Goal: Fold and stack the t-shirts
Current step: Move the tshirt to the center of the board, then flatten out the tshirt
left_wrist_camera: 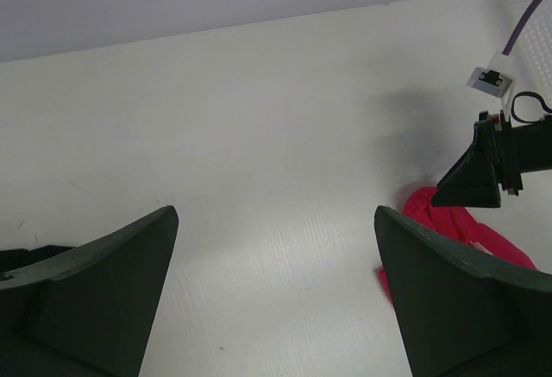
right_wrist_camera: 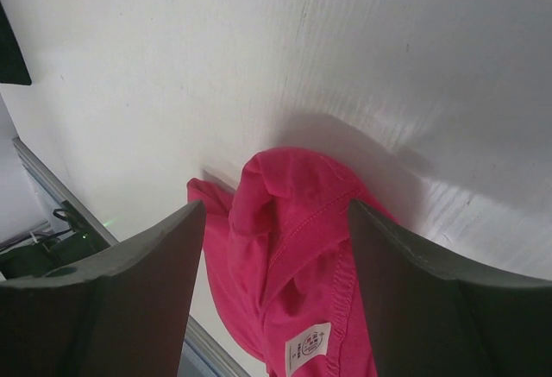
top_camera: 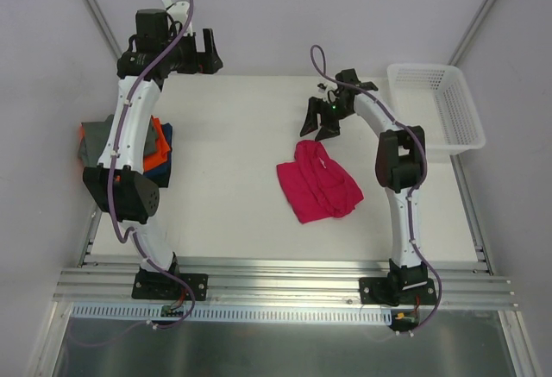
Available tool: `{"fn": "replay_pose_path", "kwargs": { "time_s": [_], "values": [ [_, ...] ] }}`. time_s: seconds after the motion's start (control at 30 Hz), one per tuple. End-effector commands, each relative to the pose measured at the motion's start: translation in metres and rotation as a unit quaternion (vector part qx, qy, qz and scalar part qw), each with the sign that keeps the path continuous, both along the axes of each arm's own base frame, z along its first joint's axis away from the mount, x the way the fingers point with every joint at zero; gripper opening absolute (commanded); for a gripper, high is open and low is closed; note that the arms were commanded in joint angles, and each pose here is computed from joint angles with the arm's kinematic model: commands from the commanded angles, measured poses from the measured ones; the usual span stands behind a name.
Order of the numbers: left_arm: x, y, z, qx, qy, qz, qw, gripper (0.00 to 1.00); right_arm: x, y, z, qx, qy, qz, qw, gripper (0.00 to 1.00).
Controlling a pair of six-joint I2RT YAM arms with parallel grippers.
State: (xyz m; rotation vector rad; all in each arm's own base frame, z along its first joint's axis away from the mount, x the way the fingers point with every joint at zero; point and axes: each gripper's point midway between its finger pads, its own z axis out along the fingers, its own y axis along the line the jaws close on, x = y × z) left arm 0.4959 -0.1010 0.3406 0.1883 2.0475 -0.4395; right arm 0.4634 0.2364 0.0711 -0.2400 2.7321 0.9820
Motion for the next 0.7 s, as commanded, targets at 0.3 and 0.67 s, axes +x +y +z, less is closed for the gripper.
{"fn": "replay_pose_path", "kwargs": {
  "time_s": [0.3, 0.67],
  "values": [
    [-0.013, 0.005, 0.029, 0.003, -0.035, 0.013, 0.999, 0.99, -0.008, -0.013, 0.029, 0.018, -0.006, -0.014, 1.0, 0.69],
    [-0.004, -0.002, 0.026, -0.016, -0.027, 0.004, 0.999, 0.99, -0.02, -0.046, 0.029, -0.006, 0.003, -0.03, 1.0, 0.69]
  ]
}}
